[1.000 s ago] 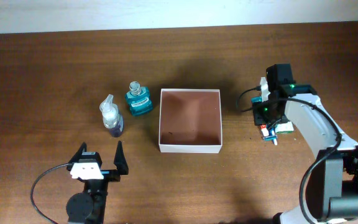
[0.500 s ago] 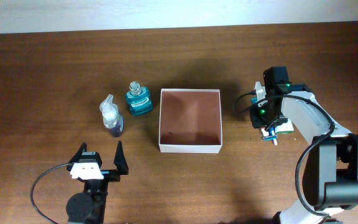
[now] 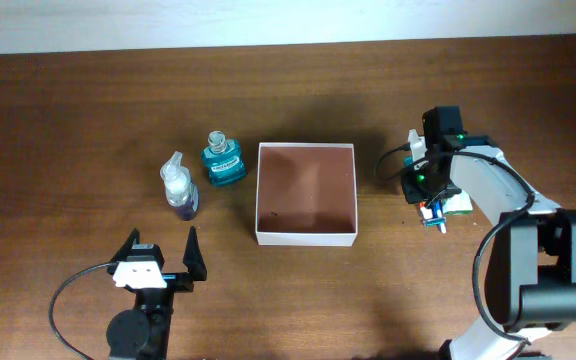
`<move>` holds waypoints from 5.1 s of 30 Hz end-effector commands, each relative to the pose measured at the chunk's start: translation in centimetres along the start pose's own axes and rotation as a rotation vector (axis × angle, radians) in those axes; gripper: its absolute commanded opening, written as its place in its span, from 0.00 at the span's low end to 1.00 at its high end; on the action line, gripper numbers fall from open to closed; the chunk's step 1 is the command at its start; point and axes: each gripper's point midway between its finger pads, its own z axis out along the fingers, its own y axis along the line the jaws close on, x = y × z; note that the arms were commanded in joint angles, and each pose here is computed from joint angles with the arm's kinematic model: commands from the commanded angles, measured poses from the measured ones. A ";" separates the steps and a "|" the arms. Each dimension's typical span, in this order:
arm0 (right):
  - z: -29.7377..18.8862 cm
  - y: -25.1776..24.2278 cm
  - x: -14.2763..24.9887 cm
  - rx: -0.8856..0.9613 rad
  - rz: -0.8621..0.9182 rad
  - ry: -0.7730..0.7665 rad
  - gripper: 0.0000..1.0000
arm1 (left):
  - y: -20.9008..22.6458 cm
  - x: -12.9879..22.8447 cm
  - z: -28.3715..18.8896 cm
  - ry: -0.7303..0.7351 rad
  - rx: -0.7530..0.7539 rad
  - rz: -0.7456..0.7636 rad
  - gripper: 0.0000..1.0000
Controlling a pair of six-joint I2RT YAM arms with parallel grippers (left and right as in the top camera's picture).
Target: Pack container
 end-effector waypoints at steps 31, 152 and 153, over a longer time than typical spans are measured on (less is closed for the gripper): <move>-4.8 1.3 -3.2 -0.113 0.085 0.057 0.04 | 0.3 0.0 0.0 -0.005 -0.012 0.015 0.99; -17.3 3.2 -4.8 0.046 0.036 0.039 0.60 | 0.3 0.0 0.0 -0.005 -0.012 0.015 0.99; -17.2 3.0 -4.8 0.042 0.039 0.039 0.61 | 0.3 0.0 0.0 -0.005 -0.012 0.015 0.99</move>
